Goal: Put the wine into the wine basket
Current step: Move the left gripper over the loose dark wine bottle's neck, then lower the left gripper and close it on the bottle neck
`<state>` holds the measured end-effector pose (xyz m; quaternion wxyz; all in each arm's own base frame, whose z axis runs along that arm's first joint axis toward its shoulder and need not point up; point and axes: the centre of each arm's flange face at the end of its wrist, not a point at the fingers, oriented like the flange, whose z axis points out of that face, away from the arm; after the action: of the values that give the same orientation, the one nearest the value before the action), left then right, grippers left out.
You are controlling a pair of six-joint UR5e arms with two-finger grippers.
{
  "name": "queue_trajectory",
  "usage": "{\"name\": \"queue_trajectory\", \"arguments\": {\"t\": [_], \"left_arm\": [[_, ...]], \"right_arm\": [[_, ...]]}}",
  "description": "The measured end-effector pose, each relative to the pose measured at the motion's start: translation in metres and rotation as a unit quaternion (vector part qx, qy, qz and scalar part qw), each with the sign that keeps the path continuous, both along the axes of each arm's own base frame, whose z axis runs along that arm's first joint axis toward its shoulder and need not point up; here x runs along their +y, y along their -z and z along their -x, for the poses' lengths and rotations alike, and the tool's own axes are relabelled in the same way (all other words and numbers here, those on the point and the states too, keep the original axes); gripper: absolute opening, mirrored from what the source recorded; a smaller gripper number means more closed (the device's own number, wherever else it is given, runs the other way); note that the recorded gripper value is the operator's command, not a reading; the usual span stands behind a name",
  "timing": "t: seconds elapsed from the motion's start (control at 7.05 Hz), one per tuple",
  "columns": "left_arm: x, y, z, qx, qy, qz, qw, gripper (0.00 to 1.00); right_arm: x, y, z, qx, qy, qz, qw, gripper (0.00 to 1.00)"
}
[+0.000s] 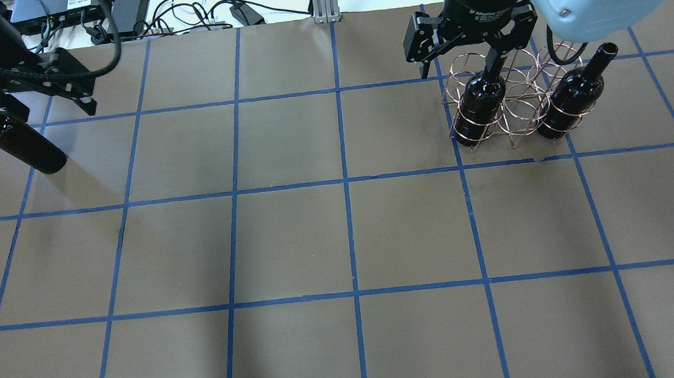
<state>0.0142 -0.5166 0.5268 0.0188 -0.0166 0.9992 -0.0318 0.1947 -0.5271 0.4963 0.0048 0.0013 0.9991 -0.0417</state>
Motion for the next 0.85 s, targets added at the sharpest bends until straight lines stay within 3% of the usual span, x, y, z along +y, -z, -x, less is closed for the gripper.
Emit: {"name": "queue_trajectory", "arguments": {"t": [0.14, 0.57, 0.85], "left_arm": [[-0.01, 0.003, -0.045, 0.0, -0.017, -0.001, 0.9999, 1.0], [-0.061, 0.002, -0.138, -0.014, -0.011, 0.017, 0.9997, 1.0], [-0.097, 0.036, -0.203, -0.003, -0.014, 0.02, 0.9997, 1.0]], "right_arm": [[0.0, 0.0, 0.0, 0.0, 0.0, 0.0, 1.0, 1.0], [0.0, 0.0, 0.0, 0.0, 0.0, 0.0, 1.0, 1.0], [0.0, 0.0, 0.0, 0.0, 0.001, 0.0, 1.0, 1.0]]}}
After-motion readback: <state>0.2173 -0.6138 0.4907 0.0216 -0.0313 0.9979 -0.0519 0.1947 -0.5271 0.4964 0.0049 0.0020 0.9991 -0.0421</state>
